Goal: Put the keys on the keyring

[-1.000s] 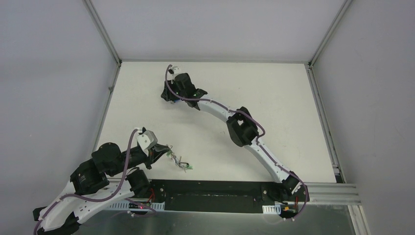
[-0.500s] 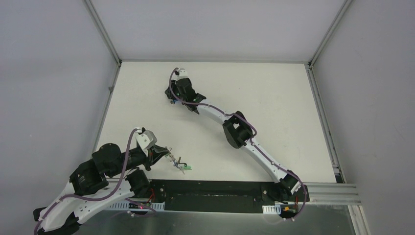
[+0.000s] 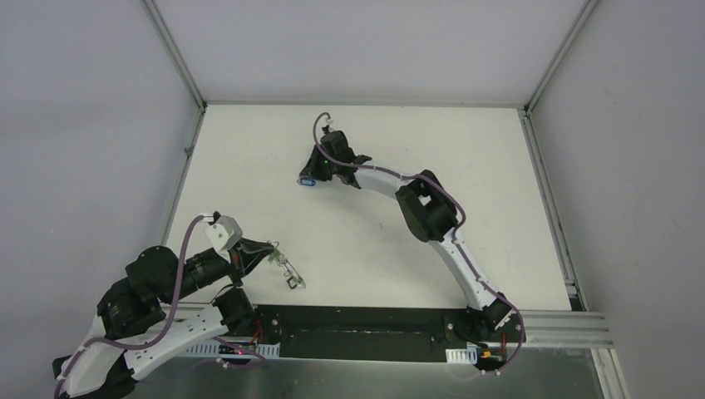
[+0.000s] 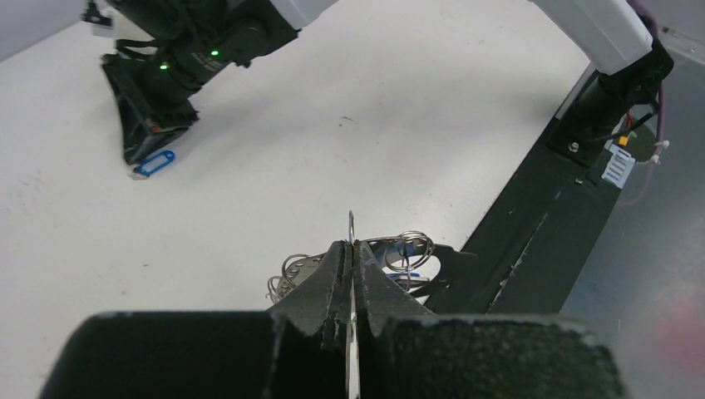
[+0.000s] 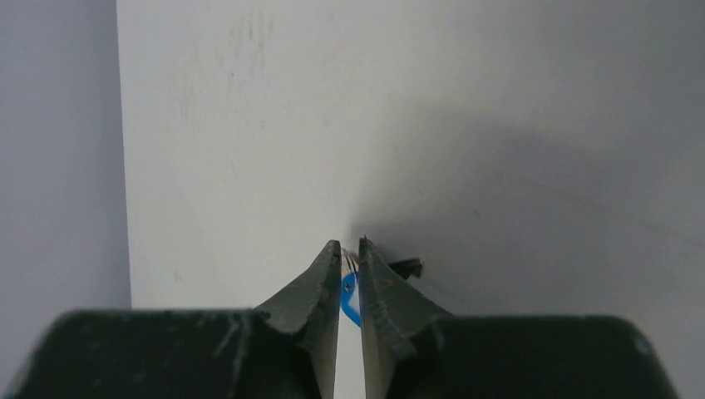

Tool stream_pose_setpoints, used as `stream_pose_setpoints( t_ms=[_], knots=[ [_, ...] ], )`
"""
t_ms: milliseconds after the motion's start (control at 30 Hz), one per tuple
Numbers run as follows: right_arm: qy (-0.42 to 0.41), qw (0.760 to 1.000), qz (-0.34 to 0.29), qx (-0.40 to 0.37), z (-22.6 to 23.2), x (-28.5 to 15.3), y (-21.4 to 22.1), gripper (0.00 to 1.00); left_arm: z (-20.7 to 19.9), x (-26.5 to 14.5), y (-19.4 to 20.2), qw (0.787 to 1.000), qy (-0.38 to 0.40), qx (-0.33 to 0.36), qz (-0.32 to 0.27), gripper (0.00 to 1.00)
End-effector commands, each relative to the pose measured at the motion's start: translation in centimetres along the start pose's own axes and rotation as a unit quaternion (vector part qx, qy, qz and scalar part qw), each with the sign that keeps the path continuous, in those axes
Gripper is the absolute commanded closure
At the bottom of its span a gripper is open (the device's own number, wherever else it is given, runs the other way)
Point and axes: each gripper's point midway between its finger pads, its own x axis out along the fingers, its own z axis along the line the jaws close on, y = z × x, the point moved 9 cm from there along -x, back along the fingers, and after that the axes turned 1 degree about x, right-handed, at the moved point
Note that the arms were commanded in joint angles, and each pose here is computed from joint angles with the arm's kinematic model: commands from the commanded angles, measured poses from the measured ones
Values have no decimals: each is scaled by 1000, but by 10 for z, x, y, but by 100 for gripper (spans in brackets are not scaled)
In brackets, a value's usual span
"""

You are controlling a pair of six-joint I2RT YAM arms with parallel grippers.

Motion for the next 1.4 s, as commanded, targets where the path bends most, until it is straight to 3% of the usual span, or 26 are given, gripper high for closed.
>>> stream_pose_setpoints(
  t_ms=[0,300,500,600,767,1067,1367],
  knots=[
    [31,996,54,71,-5,-57,6,84,4,-8,-24,999,-17,5,-40,100],
    [50,989,121,63,-34,-142,48,81,1,-6,-31,1000,-10,-15,-26,100],
    [32,991,129,-35,-22,-168,51,61,2,-1,-27,1000,-18,-18,-13,100],
    [27,990,129,-49,-15,-157,41,51,2,0,-28,1000,-19,-18,-11,100],
    [33,990,127,-50,-11,-120,24,49,3,-2,-28,1000,-21,-15,-6,100],
    [41,990,134,-22,-24,-66,1,51,4,-4,-26,999,-27,-17,-5,100],
    [30,988,154,6,-30,-39,0,63,3,-5,-24,999,-32,-32,-2,100]
  ],
)
